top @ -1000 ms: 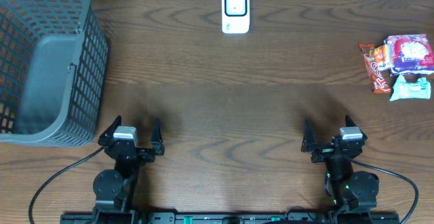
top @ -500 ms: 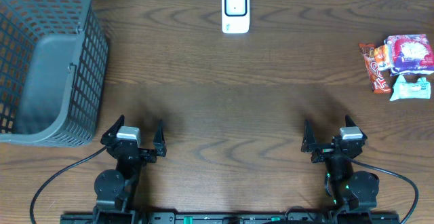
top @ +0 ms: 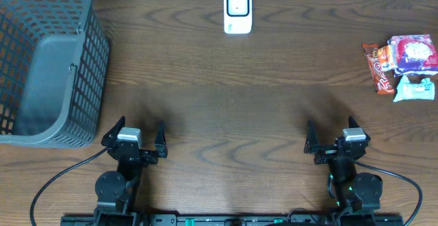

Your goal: Scan the item barcode

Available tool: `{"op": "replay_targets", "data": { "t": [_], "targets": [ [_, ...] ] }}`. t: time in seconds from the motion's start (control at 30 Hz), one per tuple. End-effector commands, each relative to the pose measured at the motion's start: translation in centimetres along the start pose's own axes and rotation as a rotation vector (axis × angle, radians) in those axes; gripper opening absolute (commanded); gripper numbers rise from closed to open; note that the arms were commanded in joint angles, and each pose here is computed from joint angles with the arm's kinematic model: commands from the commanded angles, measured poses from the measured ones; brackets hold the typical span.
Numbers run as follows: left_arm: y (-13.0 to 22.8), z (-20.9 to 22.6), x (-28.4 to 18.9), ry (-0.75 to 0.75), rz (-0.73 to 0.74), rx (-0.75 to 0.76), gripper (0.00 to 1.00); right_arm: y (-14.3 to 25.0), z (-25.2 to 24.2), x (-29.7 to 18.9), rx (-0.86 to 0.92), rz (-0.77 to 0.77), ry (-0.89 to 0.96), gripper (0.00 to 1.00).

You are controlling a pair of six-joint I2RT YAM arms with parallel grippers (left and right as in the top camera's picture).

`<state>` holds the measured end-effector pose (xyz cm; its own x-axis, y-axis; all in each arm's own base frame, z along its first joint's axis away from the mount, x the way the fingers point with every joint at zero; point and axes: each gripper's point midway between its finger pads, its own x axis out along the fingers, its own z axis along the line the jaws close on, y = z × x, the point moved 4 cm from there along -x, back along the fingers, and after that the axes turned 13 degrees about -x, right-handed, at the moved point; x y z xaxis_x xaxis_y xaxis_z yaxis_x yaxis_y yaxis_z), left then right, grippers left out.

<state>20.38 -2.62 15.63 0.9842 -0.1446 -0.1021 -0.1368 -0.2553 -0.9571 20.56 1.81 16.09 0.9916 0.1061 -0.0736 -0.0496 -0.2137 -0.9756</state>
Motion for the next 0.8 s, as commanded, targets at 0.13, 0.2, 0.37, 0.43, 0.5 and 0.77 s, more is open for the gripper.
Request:
{"op": "replay_targets", "data": {
  "t": [0.13,0.2,0.37,0.43,0.5,0.77],
  "targets": [
    [1.3,0.16,0.01,0.001,0.052,0.0,0.98,0.1,-0.09,-0.01,0.0,0.0,0.004,0.99],
    [1.3,0.16,0.01,0.001,0.052,0.0,0.98,0.1,-0.09,-0.01,0.0,0.0,0.005,0.99],
    [1.3,0.17,0.01,0.0,0.051,-0.001,0.98,0.1,-0.09,-0.01,0.0,0.0,0.005,0.99],
    [1.3,0.16,0.01,0.001,0.052,-0.002,0.98,0.1,-0.09,-0.01,0.0,0.0,0.005,0.99],
    [1.3,0.17,0.01,0.0,0.052,-0.001,0.98,0.1,-0.09,-0.01,0.0,0.0,0.005,0.99],
    [1.27,0.37,0.01,-0.015,0.048,0.0,0.98,0.1,-0.09,-0.01,0.0,0.0,0.005,0.99]
  ]
}}
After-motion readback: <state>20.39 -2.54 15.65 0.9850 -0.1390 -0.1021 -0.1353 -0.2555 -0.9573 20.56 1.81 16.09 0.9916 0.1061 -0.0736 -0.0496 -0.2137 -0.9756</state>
